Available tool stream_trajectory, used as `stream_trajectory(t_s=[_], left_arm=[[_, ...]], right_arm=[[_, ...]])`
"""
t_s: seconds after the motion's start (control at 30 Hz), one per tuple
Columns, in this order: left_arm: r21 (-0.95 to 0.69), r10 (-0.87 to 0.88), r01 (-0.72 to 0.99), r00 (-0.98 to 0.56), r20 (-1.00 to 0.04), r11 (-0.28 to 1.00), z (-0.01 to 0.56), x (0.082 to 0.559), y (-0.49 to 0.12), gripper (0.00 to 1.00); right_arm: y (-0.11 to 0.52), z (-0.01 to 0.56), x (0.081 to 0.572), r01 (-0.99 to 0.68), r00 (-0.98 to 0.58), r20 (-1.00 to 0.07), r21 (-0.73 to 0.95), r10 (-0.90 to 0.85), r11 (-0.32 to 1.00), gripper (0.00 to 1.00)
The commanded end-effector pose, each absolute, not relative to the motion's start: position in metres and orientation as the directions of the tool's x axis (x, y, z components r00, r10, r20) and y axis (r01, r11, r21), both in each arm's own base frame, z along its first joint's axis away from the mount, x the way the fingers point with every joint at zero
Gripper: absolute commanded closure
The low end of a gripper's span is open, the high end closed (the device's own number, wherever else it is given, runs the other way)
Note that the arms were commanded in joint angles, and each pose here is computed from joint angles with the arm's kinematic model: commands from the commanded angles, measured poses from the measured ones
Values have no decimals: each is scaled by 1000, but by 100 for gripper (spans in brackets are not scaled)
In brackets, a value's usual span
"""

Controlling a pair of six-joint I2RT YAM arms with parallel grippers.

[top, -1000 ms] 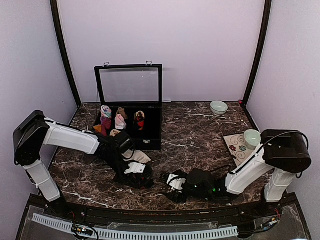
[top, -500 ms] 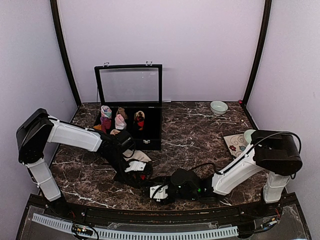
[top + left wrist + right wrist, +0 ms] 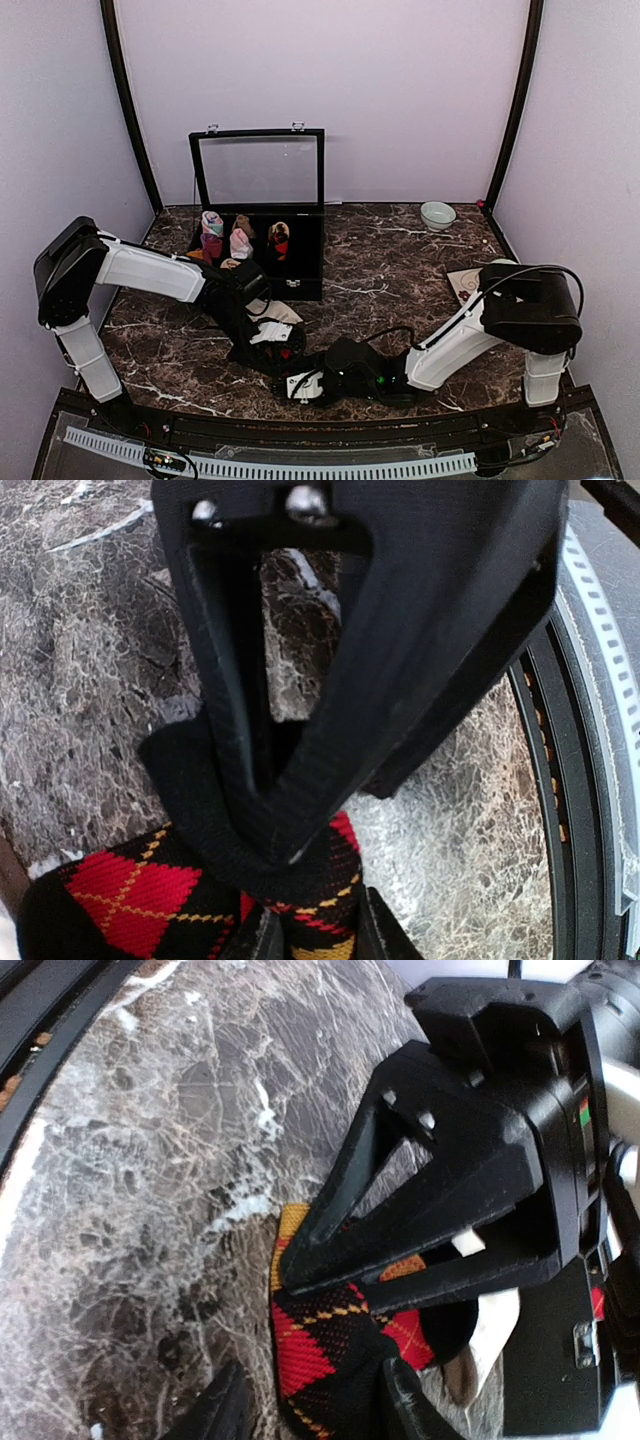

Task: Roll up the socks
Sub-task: Roll the sock at the center of the board.

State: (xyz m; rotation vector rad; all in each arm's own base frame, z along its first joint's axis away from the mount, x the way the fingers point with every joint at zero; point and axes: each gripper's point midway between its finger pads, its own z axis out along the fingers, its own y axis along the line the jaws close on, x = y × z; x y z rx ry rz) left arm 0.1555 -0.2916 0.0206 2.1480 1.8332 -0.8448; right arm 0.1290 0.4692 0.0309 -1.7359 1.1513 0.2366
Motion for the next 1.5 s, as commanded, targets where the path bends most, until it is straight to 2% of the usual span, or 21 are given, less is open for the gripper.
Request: stream_trajectory(t_s=[0.0,0.07,0.17,0.37,0.47,0.57,0.63,0.83,1.0,1.07,1.13,1.27,1.47], left_arm=[[-326,929,930,44,-368,-173,-12,132,-253,76],[-324,927,930,43,-373,-174,-11,133,-254,75],[-308,915,935,38,-402,-174,-3,135,-260,72],[-268,895,950,25,-445,-159,13,142,-267,64],[-237,862,963,-9,-508,-129,31,147,-270,52],[-216,825,973,-57,-562,-80,51,155,-267,37],[-209,801,977,-86,-593,-49,62,161,-260,32],[-138,765,990,-119,-633,39,70,176,-232,26],[-13,760,980,-162,-630,198,87,223,-210,25],[59,780,983,-100,-618,173,104,228,-203,7],[115,790,987,-22,-613,116,118,222,-200,3],[84,825,994,-6,-566,66,105,209,-191,1],[-46,832,995,-98,-546,87,57,206,-202,1]], right_arm=[[462,1,132,-810,504,-576,-575,-643,-119,66],[460,-10,134,-828,484,-562,-541,-671,-143,79],[455,-29,137,-871,428,-545,-462,-721,-168,88],[444,-50,125,-924,352,-528,-328,-773,-197,93],[444,-49,117,-946,308,-549,-265,-777,-188,96],[440,-50,113,-955,282,-546,-240,-789,-175,97],[438,-53,109,-961,263,-542,-216,-798,-170,97],[437,-55,104,-983,174,-548,-142,-818,-114,98],[439,-55,97,-998,65,-542,-38,-838,-53,98],[439,-57,94,-1000,20,-521,7,-853,-28,98],[438,-60,92,-999,-25,-490,49,-872,1,98],[439,-59,91,-994,-94,-465,91,-880,58,98],[434,-56,90,-992,-125,-447,65,-886,107,99]])
